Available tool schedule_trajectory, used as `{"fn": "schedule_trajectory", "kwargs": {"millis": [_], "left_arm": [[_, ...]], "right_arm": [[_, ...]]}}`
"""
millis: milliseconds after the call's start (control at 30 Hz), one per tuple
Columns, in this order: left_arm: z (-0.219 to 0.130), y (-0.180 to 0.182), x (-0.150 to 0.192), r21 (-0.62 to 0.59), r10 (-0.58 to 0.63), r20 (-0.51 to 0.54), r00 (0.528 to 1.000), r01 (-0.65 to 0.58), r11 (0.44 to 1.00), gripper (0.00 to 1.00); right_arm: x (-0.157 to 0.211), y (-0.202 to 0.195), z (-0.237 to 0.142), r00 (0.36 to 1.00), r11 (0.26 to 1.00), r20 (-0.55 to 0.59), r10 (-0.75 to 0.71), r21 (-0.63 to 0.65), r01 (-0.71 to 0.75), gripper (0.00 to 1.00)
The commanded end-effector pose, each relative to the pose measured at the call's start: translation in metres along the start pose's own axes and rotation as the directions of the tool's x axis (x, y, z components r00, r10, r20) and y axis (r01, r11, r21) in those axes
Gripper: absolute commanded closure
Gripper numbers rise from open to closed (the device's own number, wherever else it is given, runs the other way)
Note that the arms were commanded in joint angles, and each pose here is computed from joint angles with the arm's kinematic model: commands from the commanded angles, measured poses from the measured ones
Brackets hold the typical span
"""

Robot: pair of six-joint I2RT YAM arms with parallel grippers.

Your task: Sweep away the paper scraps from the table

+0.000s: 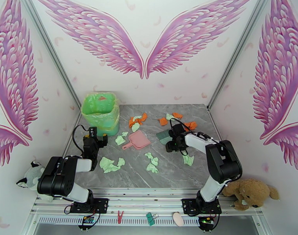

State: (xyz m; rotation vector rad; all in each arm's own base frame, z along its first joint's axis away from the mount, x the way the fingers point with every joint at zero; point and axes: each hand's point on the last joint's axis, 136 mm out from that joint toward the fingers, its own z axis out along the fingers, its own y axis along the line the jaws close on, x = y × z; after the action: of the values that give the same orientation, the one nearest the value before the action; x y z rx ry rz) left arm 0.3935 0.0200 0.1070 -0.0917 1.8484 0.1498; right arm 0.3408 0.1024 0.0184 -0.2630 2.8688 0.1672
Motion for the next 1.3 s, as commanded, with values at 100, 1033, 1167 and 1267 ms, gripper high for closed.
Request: {"fn": "schedule_trajectory", "kwargs": {"millis": [100,1033,1167,1267], "left_arm": [[0.005,0.001,-0.009,0.002,-0.007,0.013,1.0,0.007,1.0,0.01],[-0.065,-0.025,-0.058,-0.01,0.047,-0.111,0.993,-0.048,0.999,0.01],[-0.106,-0.031,-0.075,0.097,-0.042,-0.062,0.997,0.047,0.994,0.01],[-0.135,-0.047,-0.088,0.239,-0.122,-0.035,0.992,0.126,0.963,0.01]], "right_arm": [[0.003,-0.004,0.009,0.999,1.0,-0.046,-0.004,0.029,0.006,0.42],[-0.013,0.005,-0.059,0.997,0.998,0.074,-0.025,0.054,0.021,0.75],[-0.015,0.011,-0.086,0.992,0.998,0.122,-0.036,0.052,0.03,0.75],[-0.015,0.019,-0.107,0.985,0.998,0.164,-0.055,0.047,0.048,0.75]]}}
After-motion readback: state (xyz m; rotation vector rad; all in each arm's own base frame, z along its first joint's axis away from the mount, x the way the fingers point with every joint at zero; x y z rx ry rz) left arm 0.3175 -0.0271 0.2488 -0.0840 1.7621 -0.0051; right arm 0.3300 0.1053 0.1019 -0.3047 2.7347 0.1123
